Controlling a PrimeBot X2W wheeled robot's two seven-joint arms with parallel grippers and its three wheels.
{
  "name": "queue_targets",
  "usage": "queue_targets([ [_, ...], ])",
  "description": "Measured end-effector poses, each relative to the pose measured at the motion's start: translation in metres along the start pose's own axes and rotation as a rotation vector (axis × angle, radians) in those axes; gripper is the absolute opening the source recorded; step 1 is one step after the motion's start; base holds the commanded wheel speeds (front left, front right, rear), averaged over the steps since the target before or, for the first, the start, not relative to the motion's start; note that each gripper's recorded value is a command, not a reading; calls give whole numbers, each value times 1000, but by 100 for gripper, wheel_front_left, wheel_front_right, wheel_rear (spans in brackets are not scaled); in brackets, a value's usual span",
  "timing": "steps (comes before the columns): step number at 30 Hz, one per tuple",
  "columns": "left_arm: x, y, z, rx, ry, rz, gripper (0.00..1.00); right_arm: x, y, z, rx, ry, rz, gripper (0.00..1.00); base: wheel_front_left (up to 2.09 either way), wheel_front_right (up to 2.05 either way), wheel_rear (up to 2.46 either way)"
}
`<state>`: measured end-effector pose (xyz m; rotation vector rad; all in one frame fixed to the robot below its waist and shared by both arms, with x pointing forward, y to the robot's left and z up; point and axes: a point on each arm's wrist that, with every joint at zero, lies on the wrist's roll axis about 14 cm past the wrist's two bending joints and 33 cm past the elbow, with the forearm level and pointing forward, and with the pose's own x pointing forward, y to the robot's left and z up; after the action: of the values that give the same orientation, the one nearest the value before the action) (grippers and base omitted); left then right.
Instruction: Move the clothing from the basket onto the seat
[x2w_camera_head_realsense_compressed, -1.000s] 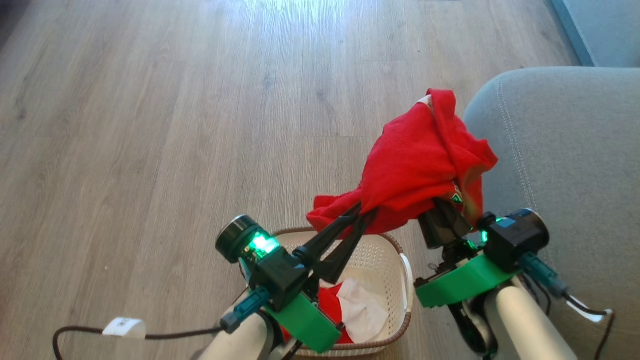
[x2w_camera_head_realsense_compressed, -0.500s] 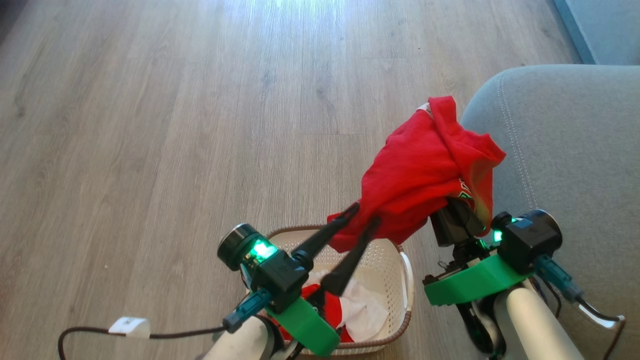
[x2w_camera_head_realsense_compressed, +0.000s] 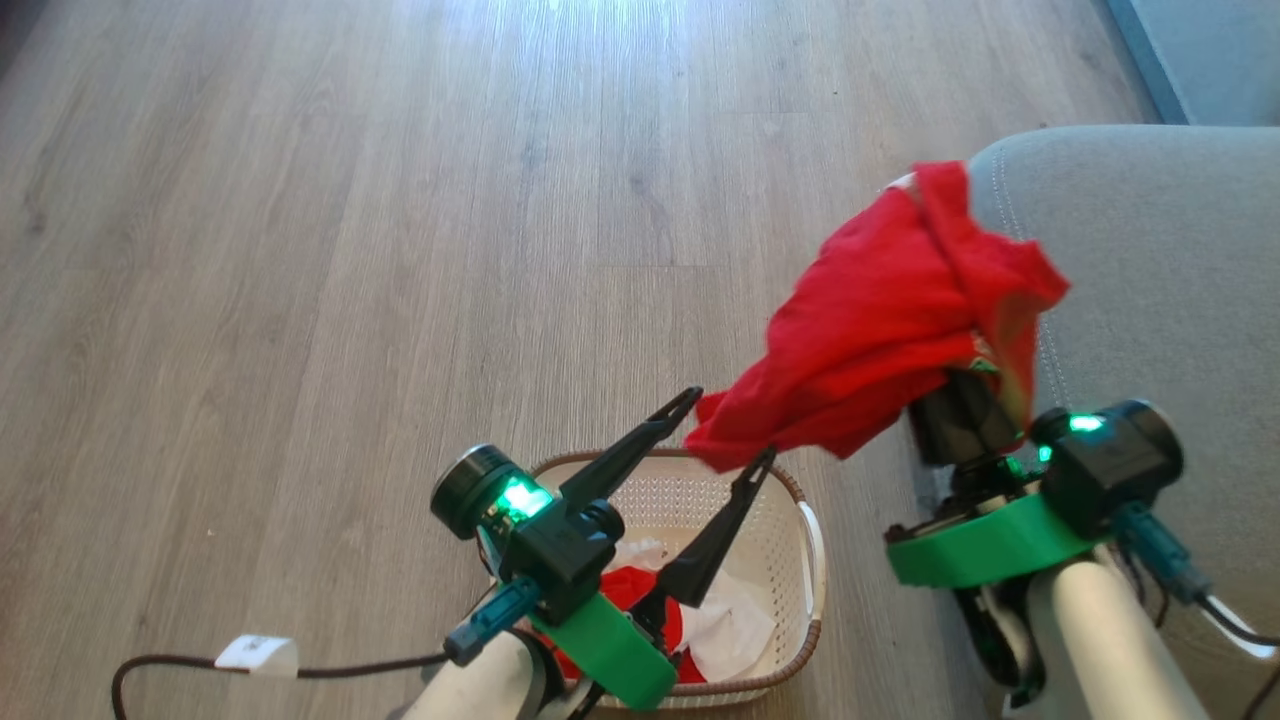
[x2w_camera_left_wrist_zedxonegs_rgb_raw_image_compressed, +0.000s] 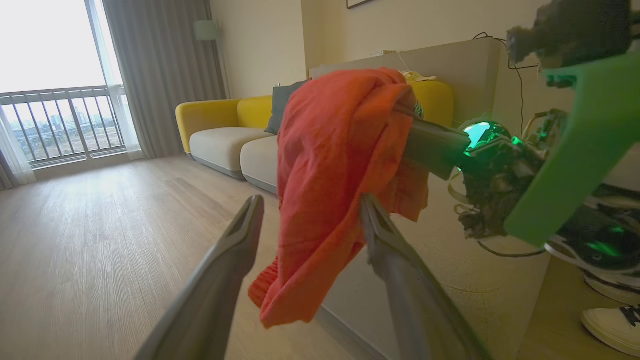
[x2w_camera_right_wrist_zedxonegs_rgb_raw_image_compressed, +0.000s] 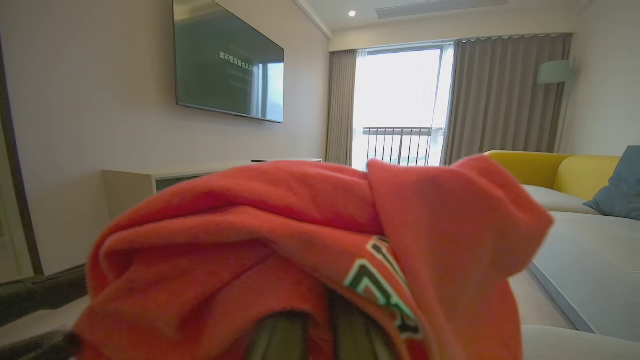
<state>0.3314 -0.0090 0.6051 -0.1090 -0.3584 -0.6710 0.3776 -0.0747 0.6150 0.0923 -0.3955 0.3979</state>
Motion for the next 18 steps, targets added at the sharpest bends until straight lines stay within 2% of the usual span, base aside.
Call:
queue_targets([
  [9,-6,9,-15,13,48,29,100,-4,-29,10,-27,-25,-85,0,0,0,0],
  [18,-15,8,-41,-1,130,35,100,-38,-61,-10,-34,57,-210,0,0,0,0],
])
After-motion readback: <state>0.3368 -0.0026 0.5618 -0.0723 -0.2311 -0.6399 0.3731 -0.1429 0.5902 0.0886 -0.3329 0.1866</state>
